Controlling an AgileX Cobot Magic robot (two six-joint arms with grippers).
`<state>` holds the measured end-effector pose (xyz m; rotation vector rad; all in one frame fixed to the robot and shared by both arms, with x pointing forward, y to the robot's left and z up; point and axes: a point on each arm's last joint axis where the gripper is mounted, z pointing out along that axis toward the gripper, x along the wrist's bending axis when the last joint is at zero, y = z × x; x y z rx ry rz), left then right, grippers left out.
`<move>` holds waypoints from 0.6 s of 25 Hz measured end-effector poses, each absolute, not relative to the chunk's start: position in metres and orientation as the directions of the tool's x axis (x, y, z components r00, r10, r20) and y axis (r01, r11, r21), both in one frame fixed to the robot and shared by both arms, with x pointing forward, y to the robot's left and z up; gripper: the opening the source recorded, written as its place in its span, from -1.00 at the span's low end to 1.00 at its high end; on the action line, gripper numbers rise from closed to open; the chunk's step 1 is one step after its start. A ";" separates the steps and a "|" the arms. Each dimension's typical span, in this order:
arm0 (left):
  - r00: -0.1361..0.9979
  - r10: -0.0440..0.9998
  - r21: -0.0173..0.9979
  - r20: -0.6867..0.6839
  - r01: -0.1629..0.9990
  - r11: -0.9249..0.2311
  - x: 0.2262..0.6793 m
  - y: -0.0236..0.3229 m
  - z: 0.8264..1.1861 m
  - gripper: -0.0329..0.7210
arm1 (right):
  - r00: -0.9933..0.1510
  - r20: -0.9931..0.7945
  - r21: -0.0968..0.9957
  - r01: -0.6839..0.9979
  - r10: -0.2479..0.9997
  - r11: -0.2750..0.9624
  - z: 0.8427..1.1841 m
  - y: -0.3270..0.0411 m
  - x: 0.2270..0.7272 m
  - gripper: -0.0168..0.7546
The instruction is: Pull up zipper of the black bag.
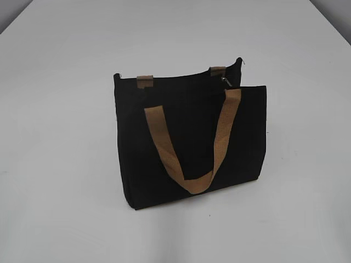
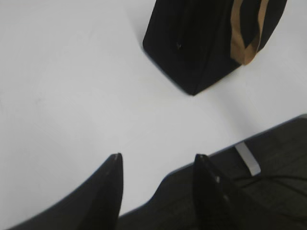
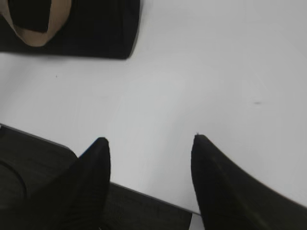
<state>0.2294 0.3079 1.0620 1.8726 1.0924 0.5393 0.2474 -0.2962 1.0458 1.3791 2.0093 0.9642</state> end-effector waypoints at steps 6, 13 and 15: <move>0.524 0.849 0.898 -0.062 0.402 -0.182 0.231 0.307 1.059 0.05 | -0.350 -0.019 0.821 0.530 0.936 0.215 1.045 -0.297 0.244 0.15; 0.525 0.849 0.904 -0.063 0.391 -0.175 0.232 0.306 1.060 0.05 | -0.350 -0.019 0.825 0.524 0.936 0.213 1.045 -0.297 0.244 0.15; 0.525 0.849 0.904 -0.063 0.391 -0.175 0.232 0.306 1.060 0.05 | -0.350 -0.019 0.825 0.524 0.936 0.213 1.045 -0.297 0.244 0.15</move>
